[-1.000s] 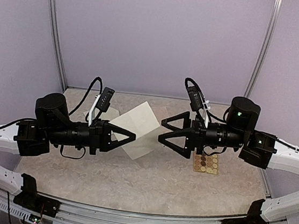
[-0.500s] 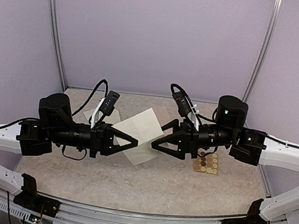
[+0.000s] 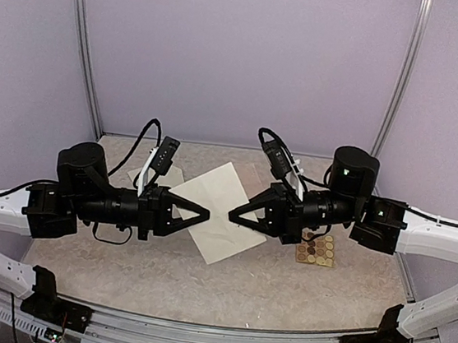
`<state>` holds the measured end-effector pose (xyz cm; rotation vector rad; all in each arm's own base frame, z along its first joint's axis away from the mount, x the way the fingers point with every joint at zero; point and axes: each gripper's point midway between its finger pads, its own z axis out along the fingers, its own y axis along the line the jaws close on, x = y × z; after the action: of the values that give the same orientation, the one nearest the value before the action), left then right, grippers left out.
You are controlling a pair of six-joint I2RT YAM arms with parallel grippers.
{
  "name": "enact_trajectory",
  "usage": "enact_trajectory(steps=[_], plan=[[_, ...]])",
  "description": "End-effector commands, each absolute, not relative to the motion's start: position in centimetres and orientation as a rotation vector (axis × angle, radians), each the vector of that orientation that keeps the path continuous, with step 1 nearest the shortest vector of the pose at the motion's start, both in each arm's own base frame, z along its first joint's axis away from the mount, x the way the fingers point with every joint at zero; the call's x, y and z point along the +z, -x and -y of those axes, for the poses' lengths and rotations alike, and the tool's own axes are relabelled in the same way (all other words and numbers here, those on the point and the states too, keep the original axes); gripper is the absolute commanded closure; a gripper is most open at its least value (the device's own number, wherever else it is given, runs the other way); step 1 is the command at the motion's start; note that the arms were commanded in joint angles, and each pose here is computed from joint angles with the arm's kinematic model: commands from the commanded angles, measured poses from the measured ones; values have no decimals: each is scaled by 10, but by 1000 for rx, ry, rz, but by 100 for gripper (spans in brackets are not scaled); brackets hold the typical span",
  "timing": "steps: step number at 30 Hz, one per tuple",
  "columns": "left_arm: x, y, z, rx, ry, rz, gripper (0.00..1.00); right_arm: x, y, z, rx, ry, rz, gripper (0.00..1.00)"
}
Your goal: Place the letter into the envelope and seal it
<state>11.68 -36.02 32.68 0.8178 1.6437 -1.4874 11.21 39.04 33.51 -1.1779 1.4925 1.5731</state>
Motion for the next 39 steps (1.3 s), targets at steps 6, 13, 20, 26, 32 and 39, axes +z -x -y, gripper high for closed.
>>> enact_trajectory(steps=[6,13,20,26,32,39], plan=[[352,-153,320,-1205,-611,-1627,29,341,-141,-384,1432,1001,-1578,100],[398,-155,271,-977,-614,-1531,19,325,-148,-390,1428,997,-1673,100],[369,-146,312,-941,-889,-1631,19,324,-141,-398,1485,1062,-1669,100],[340,-142,344,-919,-1044,-1682,18,324,-134,-401,1524,1107,-1664,100],[315,-139,359,-897,-1124,-1724,17,326,-126,-404,1573,1149,-1640,100],[301,-130,367,-906,-1183,-1747,15,324,-126,-405,1576,1156,-1649,100]])
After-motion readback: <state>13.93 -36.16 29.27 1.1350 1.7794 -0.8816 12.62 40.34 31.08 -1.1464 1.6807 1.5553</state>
